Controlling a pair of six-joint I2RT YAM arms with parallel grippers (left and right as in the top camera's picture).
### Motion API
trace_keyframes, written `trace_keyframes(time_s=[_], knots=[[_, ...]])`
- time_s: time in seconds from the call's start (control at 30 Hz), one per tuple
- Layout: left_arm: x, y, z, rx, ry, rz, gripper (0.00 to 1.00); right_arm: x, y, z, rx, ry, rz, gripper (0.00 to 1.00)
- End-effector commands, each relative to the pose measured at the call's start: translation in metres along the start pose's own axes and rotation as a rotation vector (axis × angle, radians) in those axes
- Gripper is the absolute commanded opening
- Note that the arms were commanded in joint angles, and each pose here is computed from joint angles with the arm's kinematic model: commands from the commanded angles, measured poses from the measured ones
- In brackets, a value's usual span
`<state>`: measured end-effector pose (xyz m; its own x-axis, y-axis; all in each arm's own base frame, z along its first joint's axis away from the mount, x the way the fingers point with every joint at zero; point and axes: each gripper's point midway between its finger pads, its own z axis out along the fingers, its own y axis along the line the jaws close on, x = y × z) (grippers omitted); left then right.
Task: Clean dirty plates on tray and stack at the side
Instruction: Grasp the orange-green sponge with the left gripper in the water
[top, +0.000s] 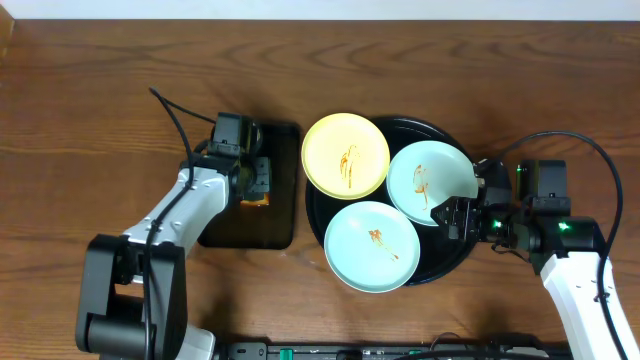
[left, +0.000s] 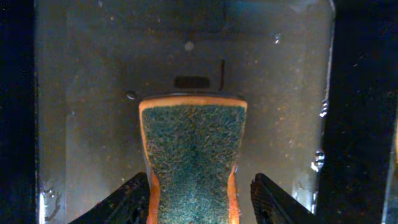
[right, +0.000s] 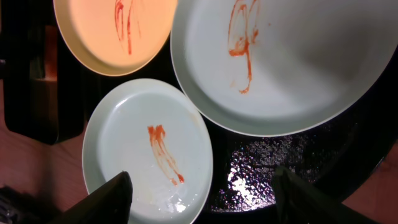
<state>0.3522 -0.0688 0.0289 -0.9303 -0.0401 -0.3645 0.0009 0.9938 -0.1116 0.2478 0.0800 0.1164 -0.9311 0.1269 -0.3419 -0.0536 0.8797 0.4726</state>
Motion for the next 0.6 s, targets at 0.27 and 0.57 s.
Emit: trace_keyframes(time_s=[0.27,0.57], knots=[[0.018,0.003,0.015,-0.013,0.062,-0.009,0.29,-0.002,0.003,-0.001,-0.002,0.0,0.004,0.7],[0.03,0.006,0.024,-0.019,0.103,-0.011,0.15,-0.002,0.003,-0.001,-0.002,0.0,0.006,0.69]])
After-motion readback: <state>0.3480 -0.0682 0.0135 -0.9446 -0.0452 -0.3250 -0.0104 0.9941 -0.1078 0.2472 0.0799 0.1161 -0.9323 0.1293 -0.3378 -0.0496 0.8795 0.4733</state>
